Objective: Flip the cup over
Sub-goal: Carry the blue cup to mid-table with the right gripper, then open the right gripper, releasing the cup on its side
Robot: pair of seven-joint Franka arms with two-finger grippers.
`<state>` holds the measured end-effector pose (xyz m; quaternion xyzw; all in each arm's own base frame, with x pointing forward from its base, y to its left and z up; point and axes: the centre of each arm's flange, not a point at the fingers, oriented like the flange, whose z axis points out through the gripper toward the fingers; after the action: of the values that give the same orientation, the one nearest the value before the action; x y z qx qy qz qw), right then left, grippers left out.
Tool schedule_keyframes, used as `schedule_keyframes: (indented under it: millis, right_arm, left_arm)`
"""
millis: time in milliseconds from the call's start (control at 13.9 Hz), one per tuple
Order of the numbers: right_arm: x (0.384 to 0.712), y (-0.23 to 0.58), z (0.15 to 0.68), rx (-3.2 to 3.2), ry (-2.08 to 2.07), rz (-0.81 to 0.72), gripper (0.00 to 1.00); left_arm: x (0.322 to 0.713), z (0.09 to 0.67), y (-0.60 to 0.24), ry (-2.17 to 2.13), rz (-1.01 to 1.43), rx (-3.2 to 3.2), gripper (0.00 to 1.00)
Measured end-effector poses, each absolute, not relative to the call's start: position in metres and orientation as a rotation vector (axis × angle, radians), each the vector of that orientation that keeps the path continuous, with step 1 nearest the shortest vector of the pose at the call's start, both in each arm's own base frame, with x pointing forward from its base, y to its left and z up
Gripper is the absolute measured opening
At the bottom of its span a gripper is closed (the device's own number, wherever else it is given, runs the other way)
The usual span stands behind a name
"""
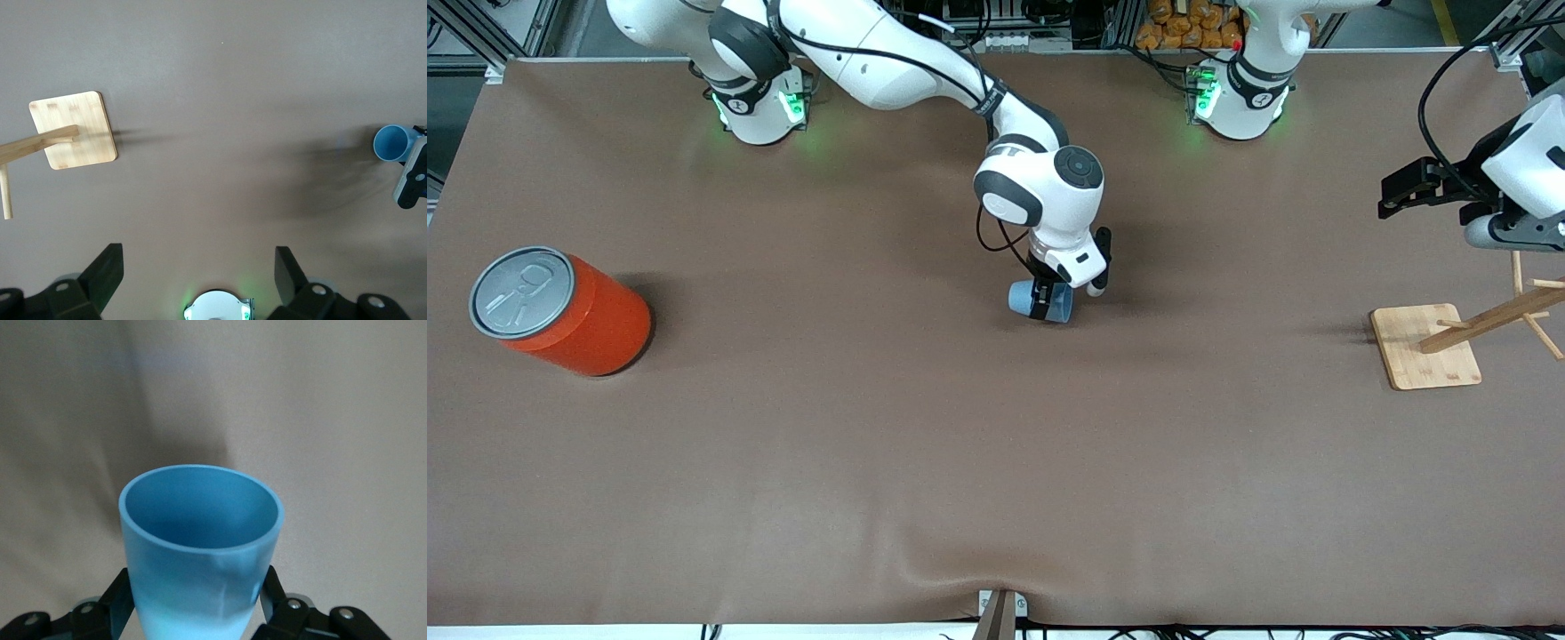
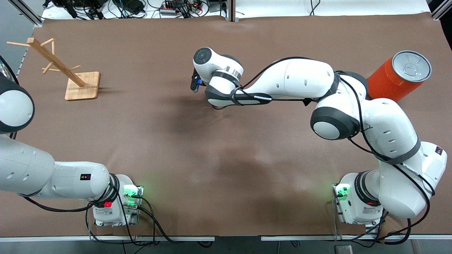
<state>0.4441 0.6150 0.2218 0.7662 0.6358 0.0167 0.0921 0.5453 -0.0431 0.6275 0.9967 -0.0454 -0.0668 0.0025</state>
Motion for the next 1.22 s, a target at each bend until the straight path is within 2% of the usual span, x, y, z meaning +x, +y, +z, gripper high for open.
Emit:
schedule_keyframes:
  millis: [502, 574, 645, 717, 789, 1219]
  right_arm:
    - [0.4397, 0.617, 0.2136, 2.251, 1.865, 0.058, 0.8]
    - [0.4387, 0.6176, 0.212, 2.241, 1.861, 0.062, 0.85]
    - [0.4388, 0.6175, 0.2116, 2.238, 1.855, 0.066, 0.86]
    - [0.4396, 0.617, 0.2116, 2.239, 1.85, 0.068, 0.91]
    - [0.4401, 0.6166, 0.2115, 2.238, 1.849, 0.068, 0.99]
    - [0.4428, 0.6156, 0.2127, 2.24, 1.842, 0.073, 1.0]
  left_arm:
    - [0.5453, 0.6274, -0.0427, -0.141, -0.21, 3.126, 1.0]
    - [0.5453, 0.6274, -0.0426, -0.141, -0.21, 3.126, 1.0]
    - [0.5453, 0.6274, -0.0426, -0.141, -0.21, 3.126, 1.0]
    - [0.5453, 0.6274, -0.0426, -0.141, -0.21, 3.126, 1.0]
    - [0.5453, 0.6274, -0.0426, -0.141, -0.21, 3.126, 1.0]
    - [0.5453, 0.6274, -0.0426, -0.14, -0.21, 3.126, 1.0]
